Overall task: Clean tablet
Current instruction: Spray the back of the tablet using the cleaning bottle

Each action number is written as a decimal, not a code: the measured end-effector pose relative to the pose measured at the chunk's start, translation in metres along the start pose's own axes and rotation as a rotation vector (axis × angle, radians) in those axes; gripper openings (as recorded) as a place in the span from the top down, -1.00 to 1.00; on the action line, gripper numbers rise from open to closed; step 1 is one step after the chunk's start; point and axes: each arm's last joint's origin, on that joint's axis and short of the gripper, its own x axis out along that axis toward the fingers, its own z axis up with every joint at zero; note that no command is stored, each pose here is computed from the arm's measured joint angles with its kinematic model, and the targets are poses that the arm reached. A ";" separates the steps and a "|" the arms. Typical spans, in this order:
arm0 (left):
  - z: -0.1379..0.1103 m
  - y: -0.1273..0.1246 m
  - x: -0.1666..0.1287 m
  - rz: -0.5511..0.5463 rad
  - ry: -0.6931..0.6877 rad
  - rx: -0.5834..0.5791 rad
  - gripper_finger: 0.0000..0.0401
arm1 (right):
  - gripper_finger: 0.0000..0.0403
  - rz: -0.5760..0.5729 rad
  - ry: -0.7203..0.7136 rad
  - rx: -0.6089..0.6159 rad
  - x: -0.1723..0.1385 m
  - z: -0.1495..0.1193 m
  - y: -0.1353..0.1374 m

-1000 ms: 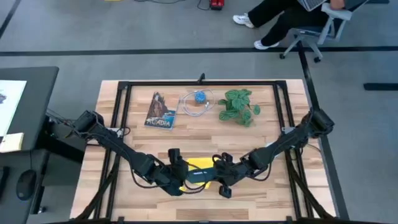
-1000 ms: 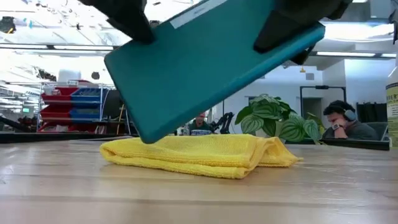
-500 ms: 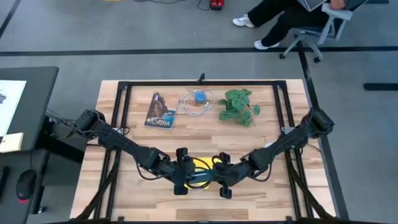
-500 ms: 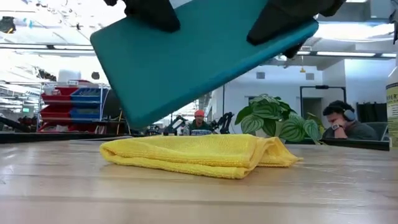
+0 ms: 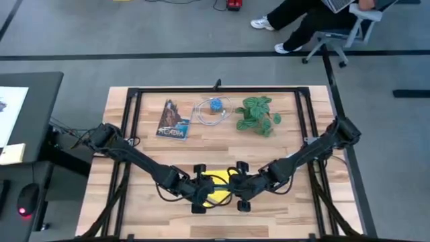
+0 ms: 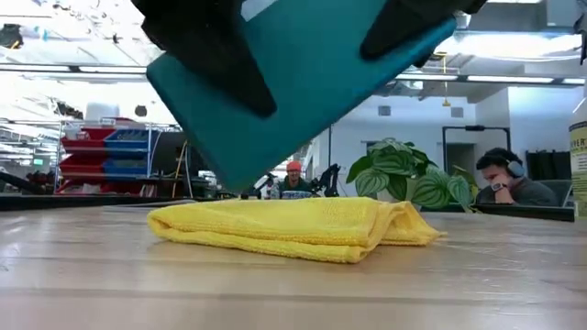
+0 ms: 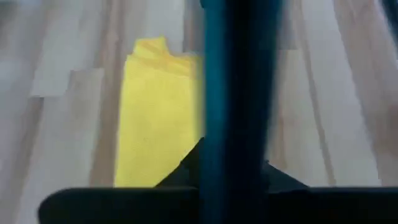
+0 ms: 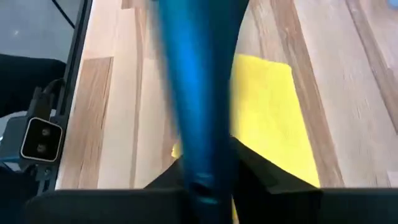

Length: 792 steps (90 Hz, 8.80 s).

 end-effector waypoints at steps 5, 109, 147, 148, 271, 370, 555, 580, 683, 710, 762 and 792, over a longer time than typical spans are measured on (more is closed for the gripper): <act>-0.001 0.000 -0.001 0.026 -0.005 -0.009 0.97 | 0.53 -0.005 0.003 -0.014 0.000 0.001 -0.002; -0.038 -0.032 -0.031 0.249 -0.333 -0.242 0.97 | -0.15 -0.261 0.408 0.494 -0.131 -0.015 0.073; -0.029 -0.036 -0.032 0.197 -0.389 -0.258 0.97 | -0.47 -0.494 0.067 0.790 -0.182 -0.131 0.118; -0.028 -0.036 -0.032 0.196 -0.390 -0.258 0.97 | -0.47 -0.500 0.067 0.787 -0.180 -0.133 0.117; -0.022 -0.025 -0.025 0.175 -0.365 -0.282 0.95 | -0.46 -0.407 0.069 0.756 -0.244 0.064 -0.097; -0.021 -0.022 -0.022 0.198 -0.362 -0.249 0.95 | -0.46 -0.303 0.413 1.311 -0.252 -0.026 -0.037; -0.052 -0.013 -0.002 0.126 -0.484 -0.358 0.95 | 0.62 -0.235 0.576 1.101 -0.199 0.000 0.003; -0.057 0.003 0.012 0.145 -0.536 -0.399 0.95 | 0.63 -0.236 0.626 0.974 -0.163 0.017 0.028; -0.083 -0.014 0.069 0.091 -0.598 -0.450 0.95 | -0.18 -0.168 0.529 0.725 -0.155 0.026 0.035; -0.083 -0.014 0.069 0.089 -0.597 -0.451 0.95 | -0.19 -0.223 0.476 0.704 -0.187 0.023 0.041; -0.083 -0.015 0.069 0.069 -0.594 -0.447 0.95 | -0.19 -0.240 0.322 0.286 -0.184 -0.090 0.120; -0.073 -0.004 0.076 0.075 -0.597 -0.522 0.95 | -0.19 -0.306 -0.031 0.155 -0.166 -0.152 0.094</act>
